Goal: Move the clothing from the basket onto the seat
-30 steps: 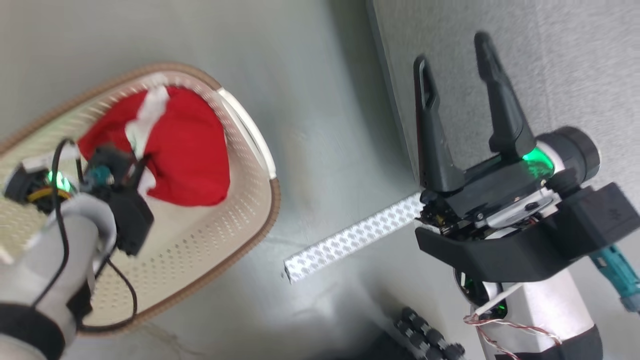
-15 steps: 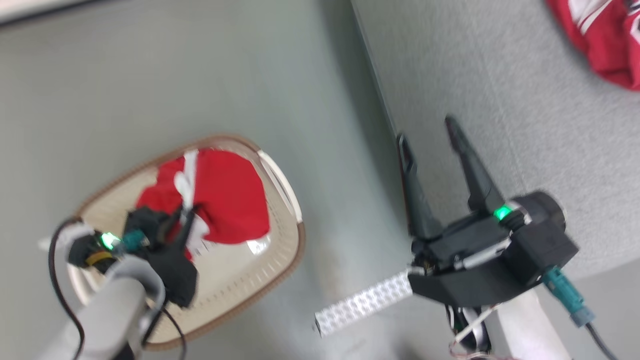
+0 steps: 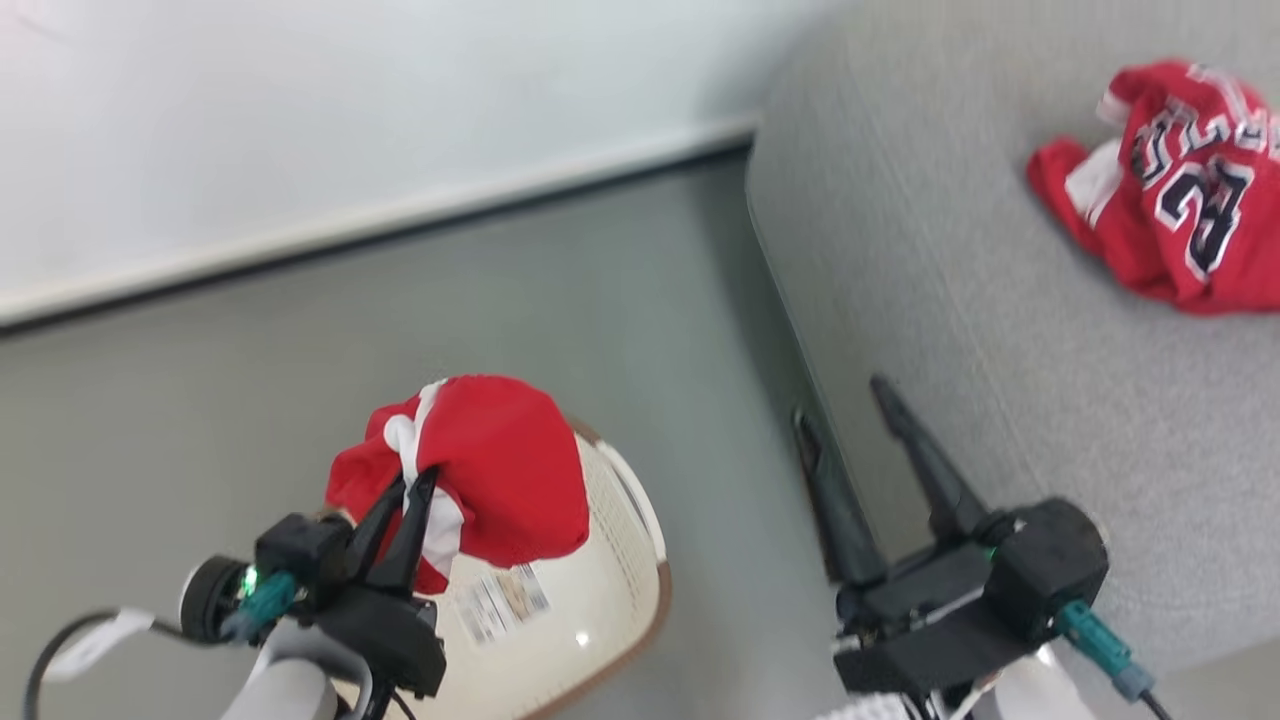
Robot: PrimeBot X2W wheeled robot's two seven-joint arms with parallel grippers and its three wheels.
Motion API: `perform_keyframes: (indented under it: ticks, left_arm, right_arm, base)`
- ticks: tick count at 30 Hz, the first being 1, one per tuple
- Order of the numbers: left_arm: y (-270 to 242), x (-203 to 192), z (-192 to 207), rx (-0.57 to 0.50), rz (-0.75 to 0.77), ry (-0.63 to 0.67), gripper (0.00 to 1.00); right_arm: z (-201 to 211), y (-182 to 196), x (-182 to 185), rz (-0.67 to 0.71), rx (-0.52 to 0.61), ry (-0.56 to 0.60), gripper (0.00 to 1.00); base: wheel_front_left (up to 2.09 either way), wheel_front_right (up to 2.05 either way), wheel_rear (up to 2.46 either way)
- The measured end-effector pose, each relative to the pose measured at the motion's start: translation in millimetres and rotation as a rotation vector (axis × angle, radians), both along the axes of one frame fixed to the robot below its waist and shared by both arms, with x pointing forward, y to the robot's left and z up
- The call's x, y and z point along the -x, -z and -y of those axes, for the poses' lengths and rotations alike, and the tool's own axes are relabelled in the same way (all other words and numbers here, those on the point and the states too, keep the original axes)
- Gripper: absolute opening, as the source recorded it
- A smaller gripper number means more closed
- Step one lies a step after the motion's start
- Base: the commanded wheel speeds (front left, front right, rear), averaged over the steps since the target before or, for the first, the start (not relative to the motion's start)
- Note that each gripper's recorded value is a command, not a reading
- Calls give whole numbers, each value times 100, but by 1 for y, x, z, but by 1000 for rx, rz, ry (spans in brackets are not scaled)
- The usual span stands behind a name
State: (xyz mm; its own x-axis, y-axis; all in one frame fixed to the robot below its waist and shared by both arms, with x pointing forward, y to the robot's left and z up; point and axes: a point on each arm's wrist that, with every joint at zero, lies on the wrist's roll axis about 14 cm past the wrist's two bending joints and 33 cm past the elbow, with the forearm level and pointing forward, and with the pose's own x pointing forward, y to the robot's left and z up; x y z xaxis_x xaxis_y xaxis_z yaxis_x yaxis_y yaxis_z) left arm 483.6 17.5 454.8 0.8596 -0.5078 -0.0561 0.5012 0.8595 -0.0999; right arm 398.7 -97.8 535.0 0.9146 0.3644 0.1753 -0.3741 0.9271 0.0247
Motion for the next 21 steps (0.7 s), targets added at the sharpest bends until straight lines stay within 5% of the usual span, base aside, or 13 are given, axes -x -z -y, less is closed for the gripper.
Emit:
perform_keyframes:
  ticks: [12,21]
  left_arm:
    - [-119,44,-39,114,281,-132,0]
    - [-157,65,-47,134,388,-148,0]
  right_arm:
    - [-18,-26,52,55,-29,-77,100]
    - [-28,-35,73,83,-39,-123,100]
  base:
    - [0,0,0]
    - [0,0,0]
